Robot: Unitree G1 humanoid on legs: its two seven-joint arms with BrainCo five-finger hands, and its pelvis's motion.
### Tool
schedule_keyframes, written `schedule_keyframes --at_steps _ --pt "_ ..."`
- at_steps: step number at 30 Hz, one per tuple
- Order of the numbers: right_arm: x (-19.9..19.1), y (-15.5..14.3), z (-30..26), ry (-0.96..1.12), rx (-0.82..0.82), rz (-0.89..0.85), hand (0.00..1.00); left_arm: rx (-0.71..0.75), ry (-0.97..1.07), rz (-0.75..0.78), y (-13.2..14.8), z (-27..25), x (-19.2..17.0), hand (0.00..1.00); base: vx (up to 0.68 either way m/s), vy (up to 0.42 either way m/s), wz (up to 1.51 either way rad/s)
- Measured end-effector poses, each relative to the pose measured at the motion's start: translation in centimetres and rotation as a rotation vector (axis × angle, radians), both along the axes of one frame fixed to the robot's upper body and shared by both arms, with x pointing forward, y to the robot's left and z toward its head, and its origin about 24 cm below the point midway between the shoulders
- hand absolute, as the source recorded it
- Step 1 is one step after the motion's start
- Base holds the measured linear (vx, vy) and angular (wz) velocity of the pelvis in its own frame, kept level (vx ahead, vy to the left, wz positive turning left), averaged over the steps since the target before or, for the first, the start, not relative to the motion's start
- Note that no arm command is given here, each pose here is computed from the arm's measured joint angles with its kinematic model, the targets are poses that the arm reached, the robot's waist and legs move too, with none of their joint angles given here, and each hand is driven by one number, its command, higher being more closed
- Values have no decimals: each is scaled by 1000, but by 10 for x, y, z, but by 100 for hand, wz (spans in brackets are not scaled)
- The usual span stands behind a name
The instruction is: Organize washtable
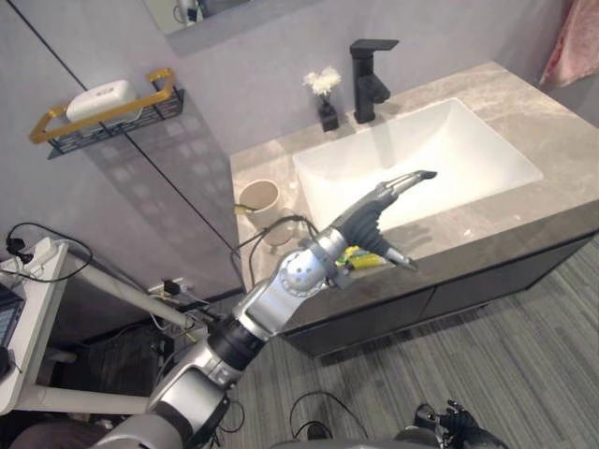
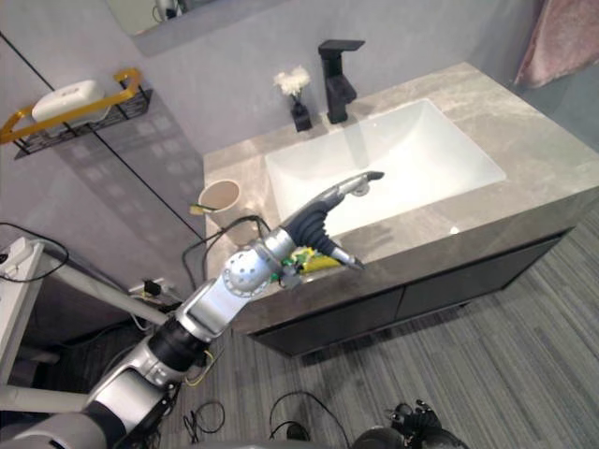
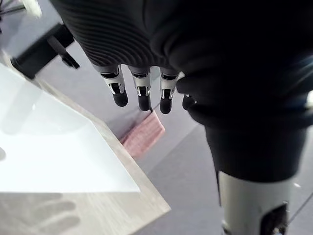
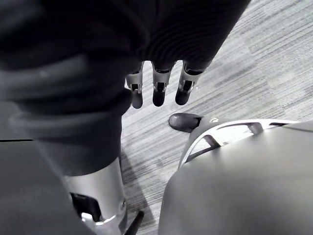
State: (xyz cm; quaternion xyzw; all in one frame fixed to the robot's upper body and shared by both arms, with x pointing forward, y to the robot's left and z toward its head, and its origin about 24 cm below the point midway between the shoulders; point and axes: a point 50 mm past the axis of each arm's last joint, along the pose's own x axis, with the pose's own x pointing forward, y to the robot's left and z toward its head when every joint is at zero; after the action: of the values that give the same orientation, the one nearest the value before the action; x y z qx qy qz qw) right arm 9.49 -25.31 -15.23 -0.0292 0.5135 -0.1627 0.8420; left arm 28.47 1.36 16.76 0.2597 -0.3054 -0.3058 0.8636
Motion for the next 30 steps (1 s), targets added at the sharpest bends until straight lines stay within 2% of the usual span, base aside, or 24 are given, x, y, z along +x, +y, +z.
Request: schedule_keyframes --at_steps 8,20,30 --pt "-2 0 0 3 -1 2 0 34 -18 131 20 -5 9 0 -4 -4 -3" --pt "-2 0 1 -11 -5 11 0 101 138 134 37 -49 -11 0 -11 -8 -7" --pt "-3 2 1 -7 -5 32 0 208 157 272 74 -69 -12 0 -4 -35 -6"
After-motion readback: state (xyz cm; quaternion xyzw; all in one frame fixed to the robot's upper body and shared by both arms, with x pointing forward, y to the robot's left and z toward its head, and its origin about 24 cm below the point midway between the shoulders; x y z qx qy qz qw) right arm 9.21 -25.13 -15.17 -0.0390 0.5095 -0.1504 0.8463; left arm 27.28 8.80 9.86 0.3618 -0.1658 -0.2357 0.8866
